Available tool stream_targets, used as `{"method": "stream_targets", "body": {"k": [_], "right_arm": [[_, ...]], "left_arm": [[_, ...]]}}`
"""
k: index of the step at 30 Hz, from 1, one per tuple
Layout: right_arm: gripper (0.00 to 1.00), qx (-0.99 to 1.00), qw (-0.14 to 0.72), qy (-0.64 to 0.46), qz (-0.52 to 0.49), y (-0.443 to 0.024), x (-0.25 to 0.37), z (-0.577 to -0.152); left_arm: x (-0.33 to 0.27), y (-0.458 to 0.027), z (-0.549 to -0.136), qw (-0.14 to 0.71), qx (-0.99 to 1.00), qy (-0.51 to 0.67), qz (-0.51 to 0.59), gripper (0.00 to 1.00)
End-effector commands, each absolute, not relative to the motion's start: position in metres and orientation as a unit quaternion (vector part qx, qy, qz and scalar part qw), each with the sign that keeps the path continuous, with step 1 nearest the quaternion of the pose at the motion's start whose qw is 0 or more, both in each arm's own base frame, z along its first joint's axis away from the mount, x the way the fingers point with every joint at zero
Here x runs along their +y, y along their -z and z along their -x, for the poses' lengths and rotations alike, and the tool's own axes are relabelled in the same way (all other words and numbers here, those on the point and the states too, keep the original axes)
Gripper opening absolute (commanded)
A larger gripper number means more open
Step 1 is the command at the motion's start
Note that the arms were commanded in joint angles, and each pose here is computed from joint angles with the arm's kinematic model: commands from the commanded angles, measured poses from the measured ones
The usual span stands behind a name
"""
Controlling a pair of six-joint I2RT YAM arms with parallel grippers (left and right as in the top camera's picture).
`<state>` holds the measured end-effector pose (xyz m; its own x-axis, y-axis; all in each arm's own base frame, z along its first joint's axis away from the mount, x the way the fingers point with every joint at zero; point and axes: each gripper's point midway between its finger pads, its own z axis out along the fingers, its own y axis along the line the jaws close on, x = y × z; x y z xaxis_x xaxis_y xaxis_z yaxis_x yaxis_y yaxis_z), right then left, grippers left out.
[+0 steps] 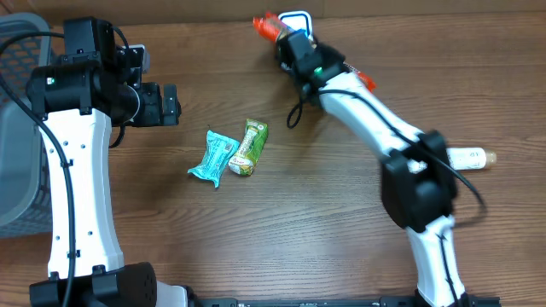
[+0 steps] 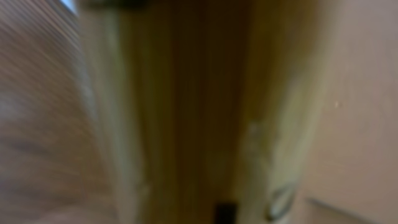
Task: Scan the item barcode
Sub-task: 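Carry the package right and release it beside the tube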
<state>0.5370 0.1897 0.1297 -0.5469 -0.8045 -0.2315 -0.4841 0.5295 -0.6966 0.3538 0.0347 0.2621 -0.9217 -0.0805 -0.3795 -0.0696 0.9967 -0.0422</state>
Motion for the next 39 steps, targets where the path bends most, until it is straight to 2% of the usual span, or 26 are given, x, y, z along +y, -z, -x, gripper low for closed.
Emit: {"method": "stream_targets", "body": {"k": [1,5,9,14,15,20,26,28,31,35,37,39], "right_arm": [[0.04,0.868,0.451,0.095,0.184,-0.302,0.172,-0.509],[0.04,0.905,0.421,-0.047,0.045,-0.318,0.132,-0.484],[0.04,0.921,0.349,-0.110,-0.137,-0.298,0.074,-0.473],[0.04,0.877,0.245,-0.116,-0.396,-0.234,0.006,-0.461],[0.04,0.849,0.212,-0.115,-0.470,-0.208,-0.007,-0.454],[0.05,0.775,0.156,-0.088,-0.605,-0.142,-0.030,-0.433],[0.05,0.738,0.162,-0.047,-0.653,-0.090,-0.056,-0.417],[0.08,0.736,0.164,-0.039,-0.656,-0.082,-0.061,-0.413],[0.34,0.752,0.160,-0.023,-0.639,-0.079,-0.063,-0.408],[0.63,0.818,0.180,-0.022,-0.545,-0.090,-0.062,-0.421],[0.69,0.859,0.192,-0.045,-0.473,-0.108,-0.053,-0.436],[0.70,0.886,0.203,-0.080,-0.408,-0.130,-0.039,-0.449]], "left_arm": [[0.036,-0.261,-0.354,0.193,0.981,0.016,0.030,1.00],[0.036,-0.261,-0.354,0.193,0.981,0.016,0.030,1.00],[0.036,-0.261,-0.354,0.193,0.981,0.016,0.030,0.99],[0.036,-0.261,-0.354,0.193,0.981,0.016,0.030,1.00],[0.036,-0.261,-0.354,0.193,0.981,0.016,0.030,1.00],[0.036,-0.261,-0.354,0.193,0.981,0.016,0.030,1.00],[0.036,-0.261,-0.354,0.193,0.981,0.016,0.030,0.99],[0.036,-0.261,-0.354,0.193,0.981,0.016,0.030,0.99],[0.036,-0.261,-0.354,0.193,0.981,0.016,0.030,1.00],[0.036,-0.261,-0.354,0.193,0.981,0.016,0.030,0.99],[0.036,-0.261,-0.354,0.193,0.981,0.016,0.030,0.99],[0.036,-0.261,-0.354,0.193,0.981,0.016,0.030,0.99]]}}
